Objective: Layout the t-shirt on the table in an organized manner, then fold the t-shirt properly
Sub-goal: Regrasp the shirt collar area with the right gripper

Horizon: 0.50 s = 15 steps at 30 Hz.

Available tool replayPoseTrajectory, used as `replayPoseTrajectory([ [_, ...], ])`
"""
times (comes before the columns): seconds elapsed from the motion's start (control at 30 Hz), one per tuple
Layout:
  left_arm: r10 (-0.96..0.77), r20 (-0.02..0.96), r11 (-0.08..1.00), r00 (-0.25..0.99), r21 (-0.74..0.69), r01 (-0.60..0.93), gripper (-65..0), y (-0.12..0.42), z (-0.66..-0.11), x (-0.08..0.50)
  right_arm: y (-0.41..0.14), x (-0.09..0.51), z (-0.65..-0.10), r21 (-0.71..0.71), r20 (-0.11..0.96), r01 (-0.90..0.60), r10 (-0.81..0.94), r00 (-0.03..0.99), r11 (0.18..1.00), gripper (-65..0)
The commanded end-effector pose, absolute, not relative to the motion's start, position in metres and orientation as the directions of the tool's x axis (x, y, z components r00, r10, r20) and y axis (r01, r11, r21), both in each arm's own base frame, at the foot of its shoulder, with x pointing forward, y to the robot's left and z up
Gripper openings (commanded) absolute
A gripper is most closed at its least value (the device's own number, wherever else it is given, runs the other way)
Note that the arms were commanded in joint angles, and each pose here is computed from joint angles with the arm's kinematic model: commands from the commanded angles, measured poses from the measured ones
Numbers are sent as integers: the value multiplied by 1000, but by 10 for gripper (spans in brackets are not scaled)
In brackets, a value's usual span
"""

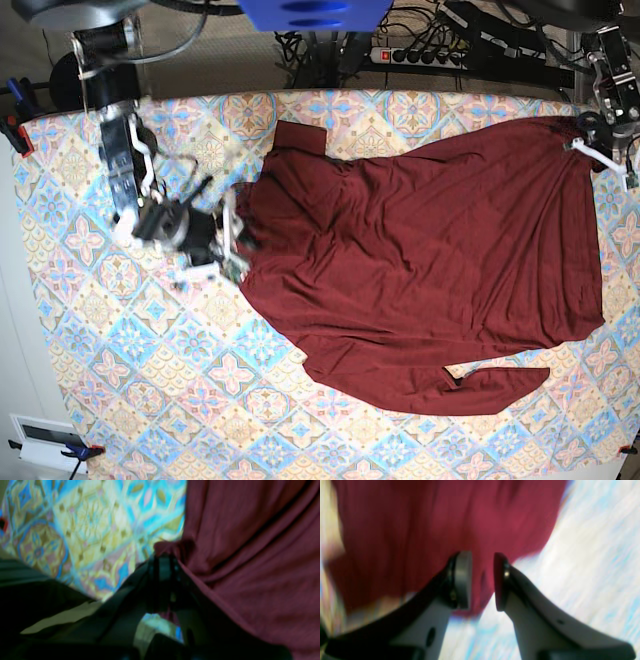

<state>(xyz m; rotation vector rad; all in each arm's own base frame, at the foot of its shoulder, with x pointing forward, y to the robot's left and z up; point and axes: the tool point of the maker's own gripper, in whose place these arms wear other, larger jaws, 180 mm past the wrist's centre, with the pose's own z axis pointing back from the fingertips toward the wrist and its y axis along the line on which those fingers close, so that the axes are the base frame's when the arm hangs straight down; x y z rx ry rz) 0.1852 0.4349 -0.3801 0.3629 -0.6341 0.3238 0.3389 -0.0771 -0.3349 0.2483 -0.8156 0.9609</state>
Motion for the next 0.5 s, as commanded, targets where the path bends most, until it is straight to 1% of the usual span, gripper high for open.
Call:
replayPoseTrajectory([
  [0.0, 153, 677, 847, 720, 285, -449, -628, 464, -351, 189, -87, 357, -327, -193, 707, -786, 639, 303, 587, -502],
  [0.07, 164, 692, 806, 703, 316, -500, -627, 483, -340, 182, -95, 377, -328, -205, 692, -767, 644, 326, 609, -502],
  [0.13, 156, 693, 788, 704, 342, -512, -627, 493, -338, 182, -109, 397, -332, -206, 668, -745, 647, 366, 634, -502],
  [0.23, 128, 684, 760, 718, 398, -514, -627, 512, -328, 184, -129, 422, -340, -168, 652, -711, 618, 439, 683, -502],
  [0.33, 151, 681, 743, 716, 399, -537, -627, 525, -326, 176, -119, 440, -345, -97, 685, -695, 554, 473, 713, -502],
  [0.4, 158, 685, 740, 711, 395, -544, -627, 527, -324, 174, -119, 443, -356, -52, 679, -683, 527, 511, 729, -501],
  [0.47, 160, 688, 738, 708, 393, -548, -627, 528, -323, 174, -124, 447, -360, -37, 671, -672, 516, 532, 740, -481],
])
